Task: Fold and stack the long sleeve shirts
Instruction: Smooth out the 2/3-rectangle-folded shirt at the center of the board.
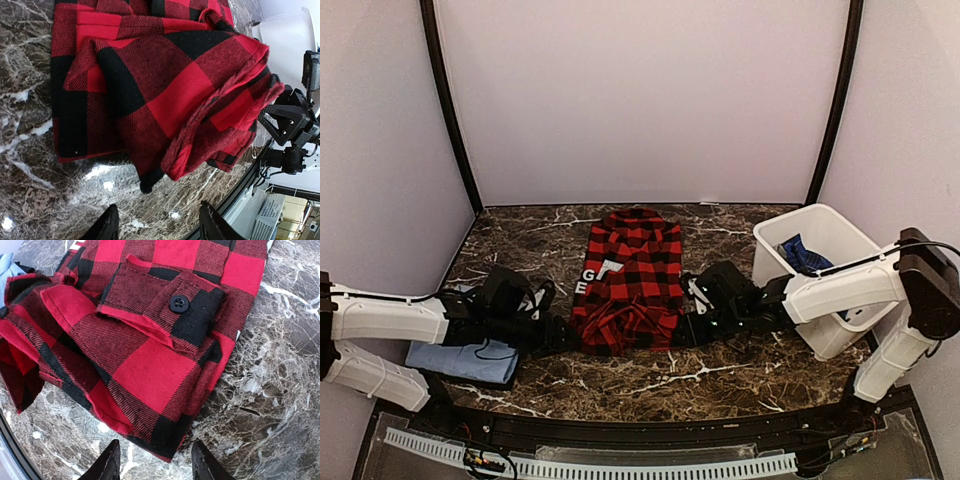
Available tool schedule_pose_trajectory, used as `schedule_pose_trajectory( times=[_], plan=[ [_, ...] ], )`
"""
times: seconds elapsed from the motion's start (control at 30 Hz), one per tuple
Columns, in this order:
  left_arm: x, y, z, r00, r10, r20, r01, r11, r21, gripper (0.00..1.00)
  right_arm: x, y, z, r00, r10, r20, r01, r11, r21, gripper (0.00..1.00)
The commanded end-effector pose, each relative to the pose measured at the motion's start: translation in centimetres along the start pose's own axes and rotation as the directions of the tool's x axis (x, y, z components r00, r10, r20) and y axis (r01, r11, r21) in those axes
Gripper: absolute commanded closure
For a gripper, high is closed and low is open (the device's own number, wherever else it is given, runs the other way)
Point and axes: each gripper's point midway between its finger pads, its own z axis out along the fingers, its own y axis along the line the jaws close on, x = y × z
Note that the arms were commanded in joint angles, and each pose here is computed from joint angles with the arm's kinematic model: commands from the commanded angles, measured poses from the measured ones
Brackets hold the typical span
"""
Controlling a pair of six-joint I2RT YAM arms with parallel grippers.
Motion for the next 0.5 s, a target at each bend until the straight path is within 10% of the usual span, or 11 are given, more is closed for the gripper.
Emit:
schedule_pose_trajectory(
  times=[0.0,0.47],
  plan=[
    [-0.1,-0.5,1.3,1.000,0.026,-0.002,-0.026,1.000,-0.005,0.48,-0.6,0.4,0.7,0.999,-0.048,0.020,0.047,0.998,0.038,0.55],
    [-2.4,-2.4,3.2,0.998,0.065,0.016,-0.065,0.998,-0.018,0.73,-1.4,0.7,1.6,0.998,-0.059,0.020,0.057,0.995,0.079,0.68]
  ],
)
